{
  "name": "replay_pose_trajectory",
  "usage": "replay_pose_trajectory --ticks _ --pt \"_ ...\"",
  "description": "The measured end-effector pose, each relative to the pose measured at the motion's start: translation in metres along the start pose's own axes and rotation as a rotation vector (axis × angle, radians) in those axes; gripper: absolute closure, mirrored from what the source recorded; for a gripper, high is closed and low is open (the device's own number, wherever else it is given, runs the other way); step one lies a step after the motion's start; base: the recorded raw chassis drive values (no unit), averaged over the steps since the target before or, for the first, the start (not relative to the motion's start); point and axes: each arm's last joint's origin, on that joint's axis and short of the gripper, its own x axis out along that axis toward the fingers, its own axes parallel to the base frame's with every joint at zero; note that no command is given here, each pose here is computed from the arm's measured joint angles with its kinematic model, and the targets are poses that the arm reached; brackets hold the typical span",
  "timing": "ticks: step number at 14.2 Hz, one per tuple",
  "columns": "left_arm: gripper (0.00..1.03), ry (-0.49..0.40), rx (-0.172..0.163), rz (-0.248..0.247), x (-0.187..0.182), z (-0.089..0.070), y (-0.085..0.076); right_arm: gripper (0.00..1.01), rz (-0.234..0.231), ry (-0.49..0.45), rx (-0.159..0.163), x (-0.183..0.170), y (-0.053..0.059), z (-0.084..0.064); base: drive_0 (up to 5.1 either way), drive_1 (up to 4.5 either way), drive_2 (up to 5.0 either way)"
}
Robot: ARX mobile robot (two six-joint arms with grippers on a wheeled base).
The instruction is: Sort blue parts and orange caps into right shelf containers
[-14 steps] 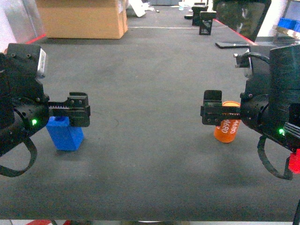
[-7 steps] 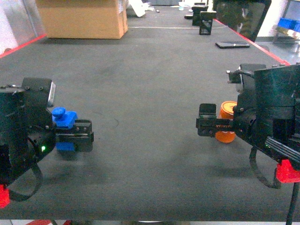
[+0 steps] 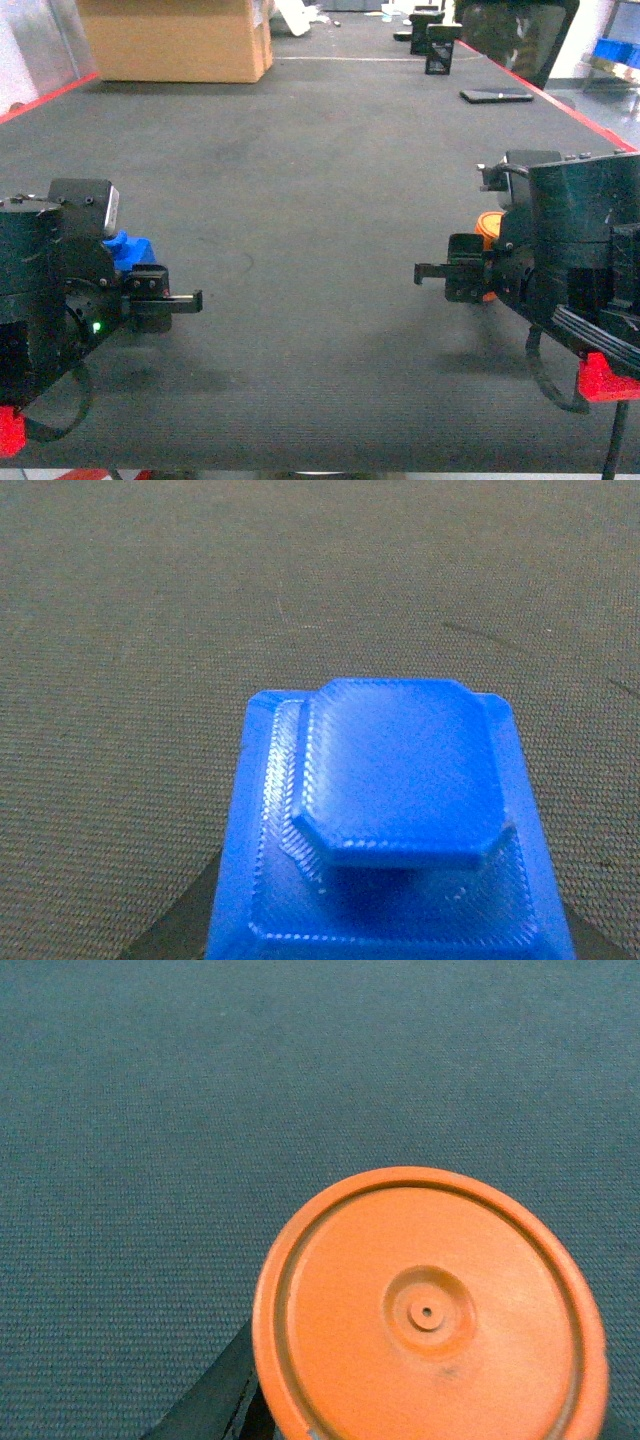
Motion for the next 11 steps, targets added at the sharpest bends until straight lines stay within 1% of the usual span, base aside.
replay_pose_trajectory --ticks 1,3,4,5,7,8,9,10,11 --pt "0.61 -0.017 -0.006 0.000 -0.005 0.003 0.001 0.57 -0.001 -0.010 -0.009 -0.007 0.000 0.001 0.0 0.00 0.0" --pt "0.61 -0.133 -0.044 0.010 -0.026 0.028 0.006 0.57 0.002 -0.096 -0.011 -0.036 -0.005 0.022 0.0 0.00 0.0" --pt "0.61 -0.228 -0.076 0.016 -0.047 0.046 0.011 0.57 0.003 -0.168 -0.005 -0.063 -0.011 0.039 0.0 0.00 0.0" --pt "0.61 -0.295 -0.086 0.026 -0.074 0.059 0.019 0.57 0.003 -0.230 -0.010 -0.102 -0.020 0.050 0.0 0.00 0.0" --pt "0.61 -0.359 -0.059 0.066 -0.128 0.070 0.039 0.57 0.006 -0.278 -0.032 -0.165 -0.037 0.053 0.0 0.00 0.0" --pt "0.61 -0.407 -0.066 0.098 -0.158 0.078 0.051 0.57 -0.007 -0.323 -0.024 -0.201 -0.044 0.055 0.0 0.00 0.0" --pt "0.61 -0.439 -0.077 0.114 -0.176 0.082 0.057 0.57 -0.018 -0.364 -0.009 -0.225 -0.050 0.057 0.0 0.00 0.0" --pt "0.61 -0.473 -0.091 0.118 -0.193 0.085 0.061 0.57 -0.021 -0.397 -0.002 -0.241 -0.053 0.058 0.0 0.00 0.0" --pt "0.61 -0.524 -0.114 0.106 -0.213 0.089 0.064 0.57 -0.014 -0.465 0.023 -0.264 -0.058 0.063 0.0 0.00 0.0"
